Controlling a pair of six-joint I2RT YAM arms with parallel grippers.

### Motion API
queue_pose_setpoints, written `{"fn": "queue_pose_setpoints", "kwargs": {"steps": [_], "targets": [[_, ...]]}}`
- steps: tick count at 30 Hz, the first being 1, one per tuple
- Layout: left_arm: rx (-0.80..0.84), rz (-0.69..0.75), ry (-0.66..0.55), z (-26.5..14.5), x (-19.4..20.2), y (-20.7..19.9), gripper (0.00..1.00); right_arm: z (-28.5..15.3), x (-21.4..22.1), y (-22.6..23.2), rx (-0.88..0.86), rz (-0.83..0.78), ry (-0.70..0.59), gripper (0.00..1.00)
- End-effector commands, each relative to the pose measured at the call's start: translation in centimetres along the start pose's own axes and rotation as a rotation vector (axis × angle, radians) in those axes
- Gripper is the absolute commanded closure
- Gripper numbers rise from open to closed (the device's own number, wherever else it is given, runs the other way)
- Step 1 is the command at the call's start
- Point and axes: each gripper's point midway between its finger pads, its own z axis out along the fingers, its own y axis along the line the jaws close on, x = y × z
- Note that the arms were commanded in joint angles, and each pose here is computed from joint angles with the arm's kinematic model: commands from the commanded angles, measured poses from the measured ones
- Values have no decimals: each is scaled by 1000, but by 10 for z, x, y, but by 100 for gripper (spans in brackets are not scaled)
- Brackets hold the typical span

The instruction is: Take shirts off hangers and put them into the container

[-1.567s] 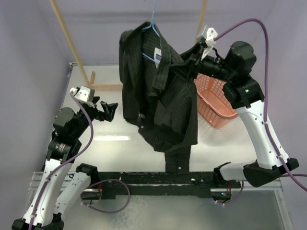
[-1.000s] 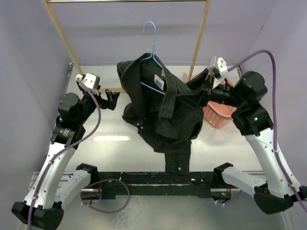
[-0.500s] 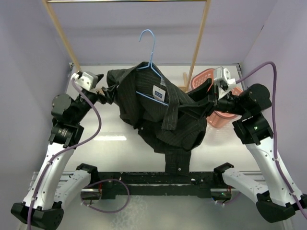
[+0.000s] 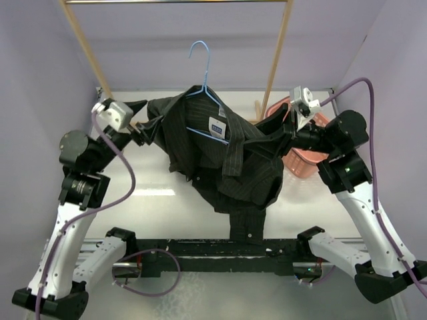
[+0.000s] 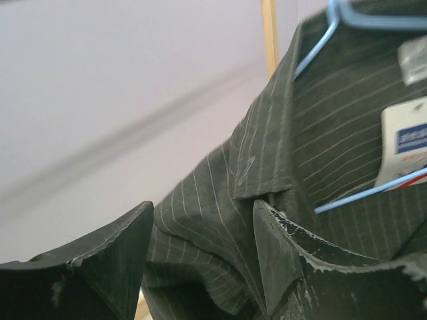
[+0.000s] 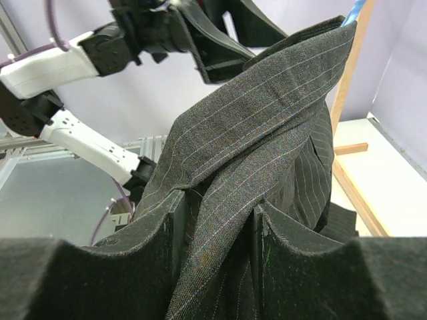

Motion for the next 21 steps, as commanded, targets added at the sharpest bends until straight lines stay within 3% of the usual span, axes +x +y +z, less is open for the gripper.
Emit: {"fn": "queue_pose_setpoints", "kwargs": {"steps": [1,7,15,17,21], "targets": [[35,-27,32,17,17,1,36,-5,-34,23,-57,-127,-89,100],[68,-51,42,30,33,-1,36,-7,-36,34,-104,-131,-92,100],[104,-62,-14,47,37,-1,43,-2,-35,37,-170,-93,-121,100],[125,-67,-29,49,39,-4,51,0,-33,35,-179,-81,-120,100],[172,-73,-33,51,43,-12,83,3,-28,28,-173,-68,-117,100]]}}
